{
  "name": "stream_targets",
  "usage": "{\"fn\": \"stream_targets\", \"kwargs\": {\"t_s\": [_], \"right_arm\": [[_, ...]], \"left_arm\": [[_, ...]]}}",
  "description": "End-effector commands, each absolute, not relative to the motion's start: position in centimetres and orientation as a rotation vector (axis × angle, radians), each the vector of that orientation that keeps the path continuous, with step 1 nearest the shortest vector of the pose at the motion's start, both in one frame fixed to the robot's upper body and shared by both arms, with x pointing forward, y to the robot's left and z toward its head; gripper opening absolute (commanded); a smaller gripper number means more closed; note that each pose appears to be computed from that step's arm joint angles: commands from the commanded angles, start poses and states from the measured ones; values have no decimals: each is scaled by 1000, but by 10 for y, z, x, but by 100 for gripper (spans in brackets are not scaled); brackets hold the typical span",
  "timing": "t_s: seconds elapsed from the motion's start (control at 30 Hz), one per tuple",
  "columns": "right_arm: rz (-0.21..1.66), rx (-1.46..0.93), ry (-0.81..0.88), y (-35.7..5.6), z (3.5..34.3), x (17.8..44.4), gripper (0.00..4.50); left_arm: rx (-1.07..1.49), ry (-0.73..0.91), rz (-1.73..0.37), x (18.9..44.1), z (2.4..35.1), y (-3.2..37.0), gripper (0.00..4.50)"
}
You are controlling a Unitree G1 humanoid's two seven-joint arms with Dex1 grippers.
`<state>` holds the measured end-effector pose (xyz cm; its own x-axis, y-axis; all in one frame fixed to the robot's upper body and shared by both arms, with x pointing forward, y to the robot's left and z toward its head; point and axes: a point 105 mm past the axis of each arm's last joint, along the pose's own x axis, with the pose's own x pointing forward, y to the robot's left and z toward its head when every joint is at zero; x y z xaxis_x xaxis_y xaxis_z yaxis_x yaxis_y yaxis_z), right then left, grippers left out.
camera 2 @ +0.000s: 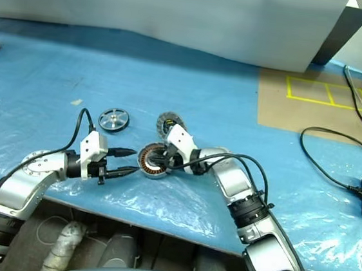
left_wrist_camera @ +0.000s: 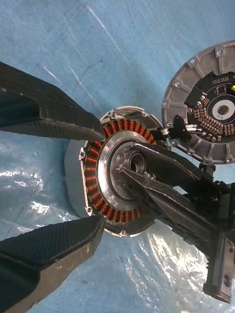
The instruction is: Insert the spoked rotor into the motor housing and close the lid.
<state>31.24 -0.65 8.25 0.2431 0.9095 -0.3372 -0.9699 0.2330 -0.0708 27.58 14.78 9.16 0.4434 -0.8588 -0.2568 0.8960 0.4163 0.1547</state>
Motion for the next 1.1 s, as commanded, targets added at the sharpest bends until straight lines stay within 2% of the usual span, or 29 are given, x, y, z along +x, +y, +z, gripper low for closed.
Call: {"fn": "stream_targets", "kwargs": {"t_s": [0.03, 0.53, 0.87, 1.07, 1.1], "right_arm": [[1313, -317, 221, -12, 86, 314, 56], [1351, -363, 200, -4, 86, 309, 56], [1327, -384, 219, -10, 75, 310, 56], [1329, -348, 226, -7, 81, 310, 254], [1328, -339, 225, -9, 83, 310, 254]], "left_arm": [[312, 96, -1119, 276, 102, 144, 251], [310, 100, -1116, 279, 101, 143, 251], [306, 103, -1117, 278, 100, 143, 251], [292, 102, -1117, 280, 100, 142, 251], [287, 100, -1116, 280, 101, 142, 251]]}}
